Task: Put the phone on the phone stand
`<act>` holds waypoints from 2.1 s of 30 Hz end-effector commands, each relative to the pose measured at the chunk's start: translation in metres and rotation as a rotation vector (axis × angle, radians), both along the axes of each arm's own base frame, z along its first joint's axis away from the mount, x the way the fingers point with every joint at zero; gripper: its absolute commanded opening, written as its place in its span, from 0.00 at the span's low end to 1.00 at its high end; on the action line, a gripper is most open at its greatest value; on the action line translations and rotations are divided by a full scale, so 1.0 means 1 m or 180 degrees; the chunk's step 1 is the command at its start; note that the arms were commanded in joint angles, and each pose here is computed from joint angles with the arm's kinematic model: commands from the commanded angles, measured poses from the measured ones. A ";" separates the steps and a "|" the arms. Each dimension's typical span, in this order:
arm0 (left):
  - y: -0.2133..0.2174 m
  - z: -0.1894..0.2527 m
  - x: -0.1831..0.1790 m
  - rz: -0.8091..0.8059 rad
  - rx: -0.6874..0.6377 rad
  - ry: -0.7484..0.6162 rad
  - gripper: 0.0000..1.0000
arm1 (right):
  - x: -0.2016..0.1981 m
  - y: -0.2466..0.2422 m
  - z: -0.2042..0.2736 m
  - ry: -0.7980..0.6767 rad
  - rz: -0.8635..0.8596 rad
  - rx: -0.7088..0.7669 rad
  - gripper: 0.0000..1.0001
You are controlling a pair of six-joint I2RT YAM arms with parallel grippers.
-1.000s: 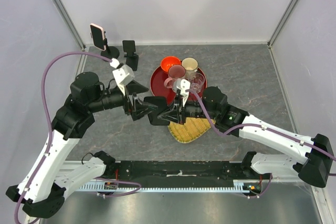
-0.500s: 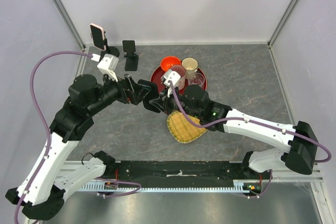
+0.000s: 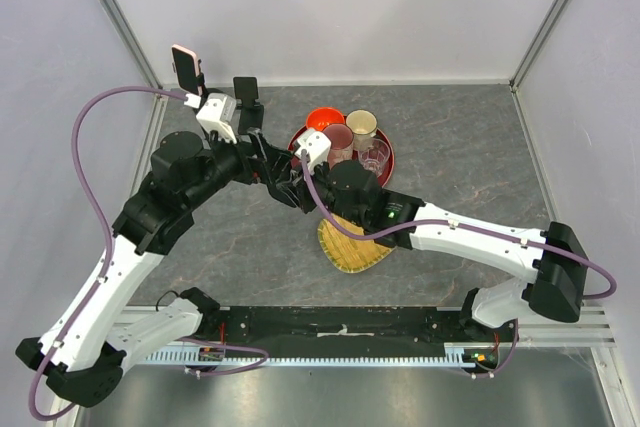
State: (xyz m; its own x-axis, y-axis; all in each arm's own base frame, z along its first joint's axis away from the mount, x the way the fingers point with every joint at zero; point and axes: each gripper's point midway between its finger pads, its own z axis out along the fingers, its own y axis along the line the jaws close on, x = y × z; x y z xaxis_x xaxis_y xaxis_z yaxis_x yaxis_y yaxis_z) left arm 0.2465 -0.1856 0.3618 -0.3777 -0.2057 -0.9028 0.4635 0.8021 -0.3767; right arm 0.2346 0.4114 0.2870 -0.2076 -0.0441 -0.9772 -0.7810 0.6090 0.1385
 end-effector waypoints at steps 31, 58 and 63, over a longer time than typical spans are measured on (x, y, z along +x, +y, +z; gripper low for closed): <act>-0.026 -0.008 0.002 -0.0480 0.0253 -0.0298 0.96 | -0.008 -0.010 0.088 -0.0267 0.0009 0.0670 0.00; -0.015 0.023 0.028 -0.0113 0.0394 -0.0616 0.02 | 0.002 -0.012 0.064 -0.0089 -0.0081 0.0548 0.98; 0.001 0.028 0.050 0.0194 0.0725 -0.0884 0.02 | 0.001 -0.050 0.051 -0.0105 -0.0189 0.0419 0.98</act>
State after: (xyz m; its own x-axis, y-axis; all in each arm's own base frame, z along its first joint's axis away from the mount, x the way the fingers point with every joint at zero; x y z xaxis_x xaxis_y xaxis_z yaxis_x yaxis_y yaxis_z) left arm 0.2763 -0.1993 0.3391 -0.3126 -0.0207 -0.9496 0.5135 0.8374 -0.1873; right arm 0.2388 0.3929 0.3146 -0.2135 0.0351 -0.9763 -0.7578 0.6247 0.1882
